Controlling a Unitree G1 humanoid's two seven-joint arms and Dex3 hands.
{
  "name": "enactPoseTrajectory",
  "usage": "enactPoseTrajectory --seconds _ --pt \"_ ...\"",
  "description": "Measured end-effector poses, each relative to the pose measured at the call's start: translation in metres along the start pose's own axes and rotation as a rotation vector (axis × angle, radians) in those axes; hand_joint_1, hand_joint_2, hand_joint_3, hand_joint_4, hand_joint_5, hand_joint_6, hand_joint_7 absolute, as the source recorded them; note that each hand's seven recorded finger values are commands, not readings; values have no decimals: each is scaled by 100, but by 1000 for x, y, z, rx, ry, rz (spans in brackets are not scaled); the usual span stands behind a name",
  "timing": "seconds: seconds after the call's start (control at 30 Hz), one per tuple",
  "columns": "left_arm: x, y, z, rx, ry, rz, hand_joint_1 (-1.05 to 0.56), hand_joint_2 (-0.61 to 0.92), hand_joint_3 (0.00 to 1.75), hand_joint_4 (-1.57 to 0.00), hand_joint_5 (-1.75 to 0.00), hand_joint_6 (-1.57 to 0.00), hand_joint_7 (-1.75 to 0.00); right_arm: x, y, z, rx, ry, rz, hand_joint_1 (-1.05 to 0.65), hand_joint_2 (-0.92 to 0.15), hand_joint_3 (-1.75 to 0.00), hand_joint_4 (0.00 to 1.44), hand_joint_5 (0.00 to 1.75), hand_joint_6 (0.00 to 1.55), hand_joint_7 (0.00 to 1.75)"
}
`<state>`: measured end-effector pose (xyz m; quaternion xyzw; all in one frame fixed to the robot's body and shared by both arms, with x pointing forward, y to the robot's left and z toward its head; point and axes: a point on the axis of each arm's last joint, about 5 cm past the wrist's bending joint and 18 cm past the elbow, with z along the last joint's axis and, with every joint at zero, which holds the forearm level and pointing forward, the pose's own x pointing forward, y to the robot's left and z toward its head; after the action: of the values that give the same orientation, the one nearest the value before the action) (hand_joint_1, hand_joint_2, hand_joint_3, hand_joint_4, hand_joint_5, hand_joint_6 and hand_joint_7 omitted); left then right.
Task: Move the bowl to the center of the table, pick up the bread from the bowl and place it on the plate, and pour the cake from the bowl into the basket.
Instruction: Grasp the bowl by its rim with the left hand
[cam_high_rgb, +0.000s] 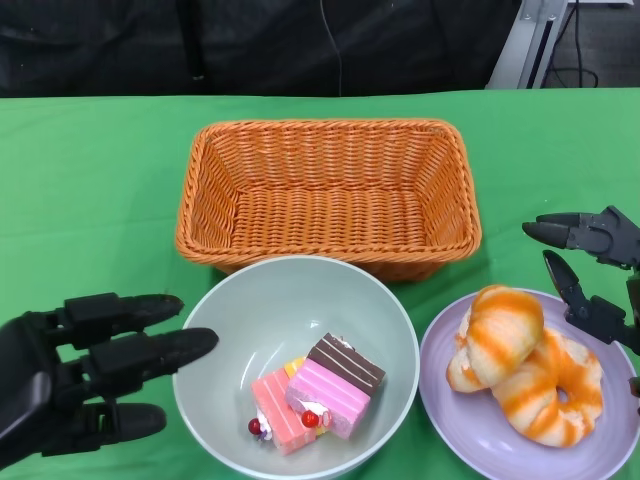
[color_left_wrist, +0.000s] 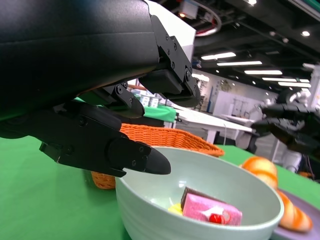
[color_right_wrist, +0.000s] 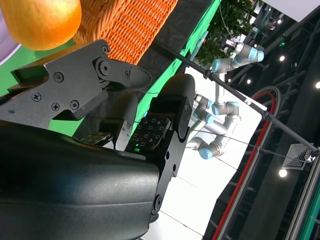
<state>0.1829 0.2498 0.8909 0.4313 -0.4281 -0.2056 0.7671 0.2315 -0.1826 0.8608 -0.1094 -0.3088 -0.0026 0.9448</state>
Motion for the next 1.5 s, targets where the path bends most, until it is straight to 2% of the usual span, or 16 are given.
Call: enactPoseTrajectory --seconds 0.27,0.53,0.9,1.1,1.4,1.5 --pt "7 -6 -1 23 -79 -41 -32 92 5 -69 -1 -58 -1 0 0 0 0 1 -7 -9 -80 -47 76 79 103 18" --pt "13 -11 -5 70 -137 -51 -35 92 8 -67 0 -60 -1 1 -1 0 0 0 -16 -10 -82 -43 76 80 103 19" --pt "12 -4 -5 101 -217 -160 -38 92 14 -70 -1 -64 -2 3 1 3 6 -14 -21 -11 -81 -45 76 81 102 21" --pt "13 2 -4 98 -237 -210 -40 92 17 -72 -2 -66 -2 1 2 4 4 -12 -25 -11 -85 -38 77 79 102 21" --pt "18 4 -4 145 -234 -241 -40 92 11 -74 -2 -68 -2 1 0 5 8 -12 -35 -12 -84 -43 77 79 101 21" --pt "22 2 -1 179 -239 -228 -37 92 17 -76 -2 -70 -2 1 0 5 10 -12 -37 -11 -83 -44 76 79 101 21"
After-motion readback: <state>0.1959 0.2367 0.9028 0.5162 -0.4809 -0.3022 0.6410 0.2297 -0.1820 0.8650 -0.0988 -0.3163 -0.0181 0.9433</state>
